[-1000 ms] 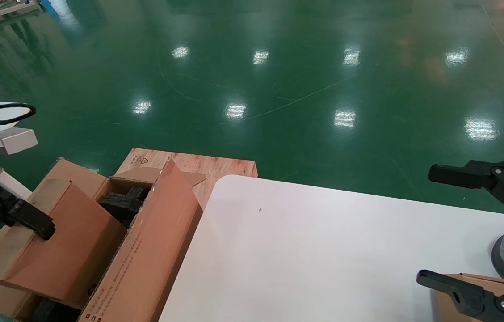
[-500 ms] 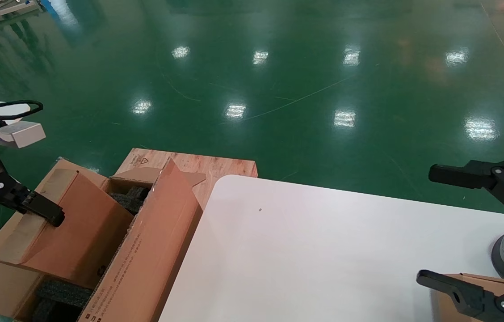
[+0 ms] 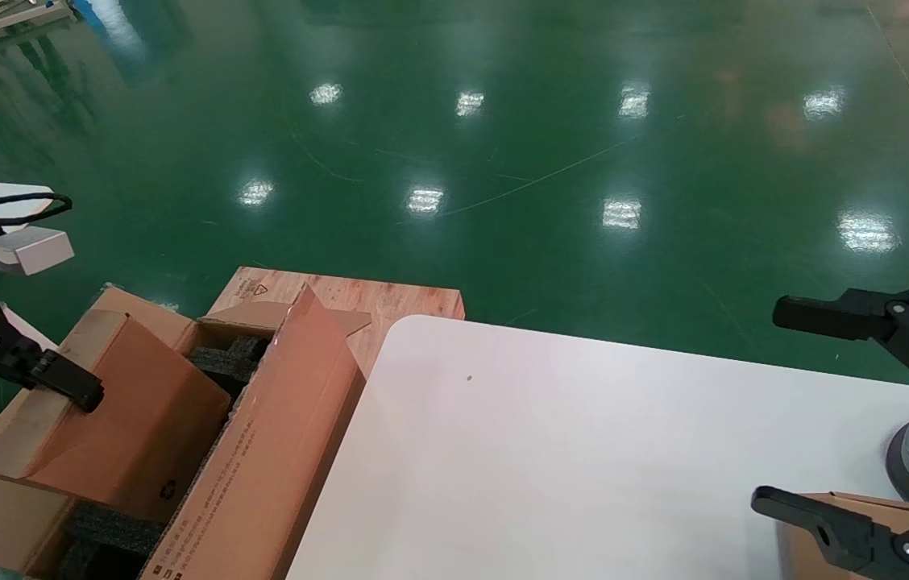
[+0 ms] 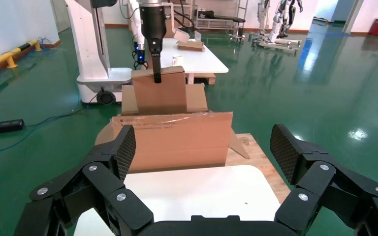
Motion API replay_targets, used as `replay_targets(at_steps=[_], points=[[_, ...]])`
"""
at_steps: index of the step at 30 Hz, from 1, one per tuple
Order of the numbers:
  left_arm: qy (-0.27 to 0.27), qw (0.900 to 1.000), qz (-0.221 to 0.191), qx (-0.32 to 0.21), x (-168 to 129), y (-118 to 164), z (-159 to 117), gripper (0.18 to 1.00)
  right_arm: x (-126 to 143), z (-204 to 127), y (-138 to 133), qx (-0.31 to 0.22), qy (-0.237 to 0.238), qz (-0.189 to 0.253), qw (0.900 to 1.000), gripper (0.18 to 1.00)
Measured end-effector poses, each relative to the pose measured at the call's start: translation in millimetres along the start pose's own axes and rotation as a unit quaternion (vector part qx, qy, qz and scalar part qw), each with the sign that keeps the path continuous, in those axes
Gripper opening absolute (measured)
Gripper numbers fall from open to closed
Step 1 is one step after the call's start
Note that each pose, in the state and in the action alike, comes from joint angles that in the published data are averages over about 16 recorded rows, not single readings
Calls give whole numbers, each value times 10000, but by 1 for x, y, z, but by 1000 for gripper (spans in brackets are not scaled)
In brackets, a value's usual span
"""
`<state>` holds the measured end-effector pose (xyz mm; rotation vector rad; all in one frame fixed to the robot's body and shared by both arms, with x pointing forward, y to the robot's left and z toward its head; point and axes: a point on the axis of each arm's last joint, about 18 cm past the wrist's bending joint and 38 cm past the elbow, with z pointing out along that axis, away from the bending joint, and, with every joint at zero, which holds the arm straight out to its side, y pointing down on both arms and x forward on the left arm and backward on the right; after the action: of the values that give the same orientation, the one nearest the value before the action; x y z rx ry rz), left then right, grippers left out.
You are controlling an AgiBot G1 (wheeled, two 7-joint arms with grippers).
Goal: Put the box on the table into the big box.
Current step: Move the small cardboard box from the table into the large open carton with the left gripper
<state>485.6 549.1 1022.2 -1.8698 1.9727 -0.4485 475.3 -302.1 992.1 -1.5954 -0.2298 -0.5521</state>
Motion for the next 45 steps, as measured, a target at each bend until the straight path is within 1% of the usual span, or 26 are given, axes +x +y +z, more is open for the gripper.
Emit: replay_targets(at_steps=[9,23,37,45], points=[[-284,9996,34,26,-13,-4,7,395,0,0,0,0,0,0,10000,1001],[-643,9978,133,104,-29,-9,20,371,0,0,0,0,0,0,10000,1001],[-786,9967,175,-53,-35,-7,37,363,0,0,0,0,0,0,10000,1001],[-914,9954,227,-154,-36,-10,52,360,0,0,0,0,0,0,10000,1001]])
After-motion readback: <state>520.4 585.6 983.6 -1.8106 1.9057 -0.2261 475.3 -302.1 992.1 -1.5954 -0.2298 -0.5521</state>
